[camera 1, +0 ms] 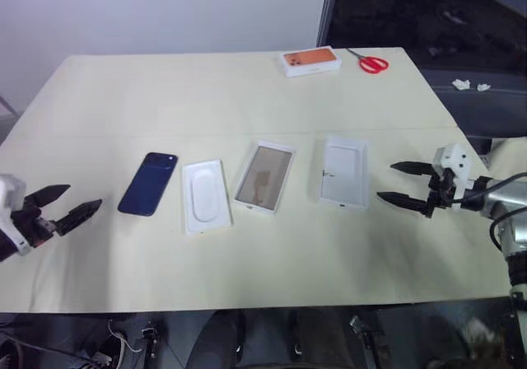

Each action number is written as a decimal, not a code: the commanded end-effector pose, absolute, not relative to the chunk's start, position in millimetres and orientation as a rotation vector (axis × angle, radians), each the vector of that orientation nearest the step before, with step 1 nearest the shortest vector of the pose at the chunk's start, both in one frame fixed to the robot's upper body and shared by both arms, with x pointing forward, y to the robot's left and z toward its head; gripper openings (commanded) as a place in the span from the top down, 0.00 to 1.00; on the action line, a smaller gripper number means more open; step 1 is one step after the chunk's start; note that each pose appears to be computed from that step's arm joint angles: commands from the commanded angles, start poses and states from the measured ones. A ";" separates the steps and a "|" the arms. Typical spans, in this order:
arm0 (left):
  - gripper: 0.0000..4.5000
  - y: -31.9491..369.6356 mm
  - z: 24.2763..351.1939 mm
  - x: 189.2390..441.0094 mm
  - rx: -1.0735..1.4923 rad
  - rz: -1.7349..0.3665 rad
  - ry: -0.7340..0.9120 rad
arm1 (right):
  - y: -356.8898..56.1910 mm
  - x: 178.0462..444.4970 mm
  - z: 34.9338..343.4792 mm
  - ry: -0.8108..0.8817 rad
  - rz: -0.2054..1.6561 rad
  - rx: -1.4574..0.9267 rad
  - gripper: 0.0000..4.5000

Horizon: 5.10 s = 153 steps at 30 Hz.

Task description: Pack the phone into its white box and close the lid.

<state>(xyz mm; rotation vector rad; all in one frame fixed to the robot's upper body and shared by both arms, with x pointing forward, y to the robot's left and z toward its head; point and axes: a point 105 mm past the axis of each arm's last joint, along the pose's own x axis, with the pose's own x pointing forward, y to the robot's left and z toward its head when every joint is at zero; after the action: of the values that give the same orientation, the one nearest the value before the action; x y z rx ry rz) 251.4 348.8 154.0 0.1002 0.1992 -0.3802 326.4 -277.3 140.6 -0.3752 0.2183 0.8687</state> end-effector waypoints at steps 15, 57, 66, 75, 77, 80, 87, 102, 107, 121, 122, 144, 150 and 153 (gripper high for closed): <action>0.00 263.0 134.7 280.2 -0.313 -0.440 0.360 | -134.0 325.5 202.3 -0.004 1.176 -0.577 0.01; 0.99 199.1 86.4 305.3 -0.885 -0.440 0.449 | -91.2 319.1 189.7 -0.038 1.227 -0.530 0.00; 0.99 200.4 88.7 304.7 -0.913 -0.436 0.436 | -91.1 319.4 189.8 -0.039 1.225 -0.531 0.00; 0.99 200.3 88.8 304.6 -0.914 -0.434 0.436 | -91.1 319.4 189.8 -0.039 1.225 -0.531 0.00; 0.99 200.3 88.8 304.6 -0.915 -0.434 0.436 | -91.1 319.4 189.8 -0.039 1.225 -0.531 0.00; 0.99 200.3 88.9 304.6 -0.915 -0.434 0.436 | -91.1 319.4 189.8 -0.039 1.225 -0.531 0.00; 0.99 220.6 142.3 294.6 -1.051 -0.517 0.233 | -48.2 319.2 154.2 0.040 1.299 -0.477 0.00; 0.99 218.0 148.4 293.8 -1.030 -0.505 0.265 | -54.6 322.8 152.6 0.046 1.262 -0.492 0.00; 0.99 218.3 148.6 292.2 -1.030 -0.504 0.269 | -50.5 321.0 145.3 0.098 1.261 -0.491 0.00; 0.99 225.9 152.2 294.3 -0.996 -0.486 0.265 | -32.9 311.1 128.4 0.299 1.264 -0.541 0.00; 1.00 226.3 152.4 294.4 -0.995 -0.485 0.263 | -31.3 310.4 127.6 0.299 1.267 -0.534 0.06; 1.00 201.1 170.1 289.8 -0.954 -0.608 0.262 | -61.3 279.2 109.7 0.291 1.480 -0.658 0.98; 1.00 190.9 170.4 291.3 -0.977 -0.616 0.281 | -49.3 273.4 108.5 0.292 1.525 -0.555 0.86; 1.00 188.4 167.3 291.7 -0.981 -0.598 0.289 | -46.8 276.4 107.7 0.266 1.506 -0.571 0.59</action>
<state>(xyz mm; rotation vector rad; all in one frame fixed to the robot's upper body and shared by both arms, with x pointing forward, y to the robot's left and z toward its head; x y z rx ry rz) 293.8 192.0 157.3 -0.9853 0.3227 -0.5741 274.2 -49.4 97.9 -0.5546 0.3236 1.5149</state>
